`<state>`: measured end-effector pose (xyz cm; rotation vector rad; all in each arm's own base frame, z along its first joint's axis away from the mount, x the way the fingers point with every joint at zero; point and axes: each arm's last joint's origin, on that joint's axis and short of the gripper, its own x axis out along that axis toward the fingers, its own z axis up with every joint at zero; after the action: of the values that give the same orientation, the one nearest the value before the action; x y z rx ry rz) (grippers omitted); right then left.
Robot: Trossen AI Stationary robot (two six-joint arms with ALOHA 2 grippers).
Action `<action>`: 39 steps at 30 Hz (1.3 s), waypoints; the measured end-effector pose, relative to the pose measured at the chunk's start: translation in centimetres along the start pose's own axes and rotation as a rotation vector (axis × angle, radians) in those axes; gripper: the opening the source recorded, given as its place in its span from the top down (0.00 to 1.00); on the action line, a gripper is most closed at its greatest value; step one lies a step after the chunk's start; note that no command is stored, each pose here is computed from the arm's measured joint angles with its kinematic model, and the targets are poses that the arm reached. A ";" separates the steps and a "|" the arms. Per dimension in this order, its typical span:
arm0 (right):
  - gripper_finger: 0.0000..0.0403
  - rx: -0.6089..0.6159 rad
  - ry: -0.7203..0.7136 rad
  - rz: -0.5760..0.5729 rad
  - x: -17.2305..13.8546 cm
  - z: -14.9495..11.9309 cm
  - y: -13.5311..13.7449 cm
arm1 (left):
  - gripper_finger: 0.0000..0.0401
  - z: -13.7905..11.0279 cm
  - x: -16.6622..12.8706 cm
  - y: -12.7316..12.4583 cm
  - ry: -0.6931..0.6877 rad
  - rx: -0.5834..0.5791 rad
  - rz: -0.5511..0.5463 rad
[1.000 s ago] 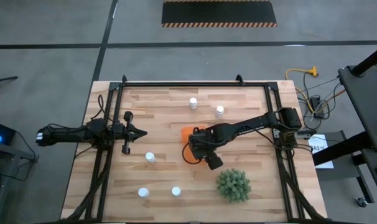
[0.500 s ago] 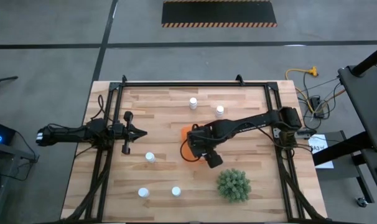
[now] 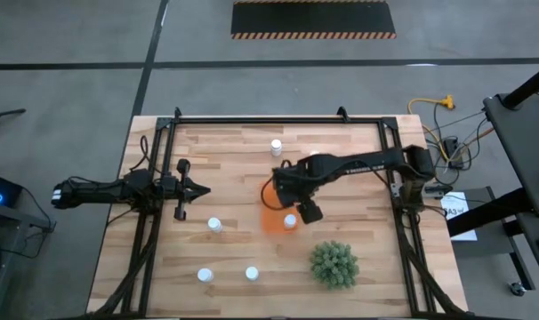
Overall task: Pick and place pill bottles into a basket
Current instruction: Put the white pill bottle into the orange bin
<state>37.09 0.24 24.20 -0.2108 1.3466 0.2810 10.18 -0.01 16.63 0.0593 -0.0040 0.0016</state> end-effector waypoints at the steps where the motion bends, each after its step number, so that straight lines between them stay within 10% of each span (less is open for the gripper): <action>1: 0.52 0.010 -0.003 -0.004 -0.2 -0.4 -0.4 | 1.00 0.0 0.0 0.0 0.000 0.000 0.000; 39: 0.52 0.150 -0.098 -0.178 -1.8 -12.4 -11.1 | 1.00 0.0 0.0 0.0 0.000 0.000 0.000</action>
<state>28.78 -14.24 23.23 -0.1877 1.2364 0.0400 10.18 -0.01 16.62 0.0597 -0.0036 0.0020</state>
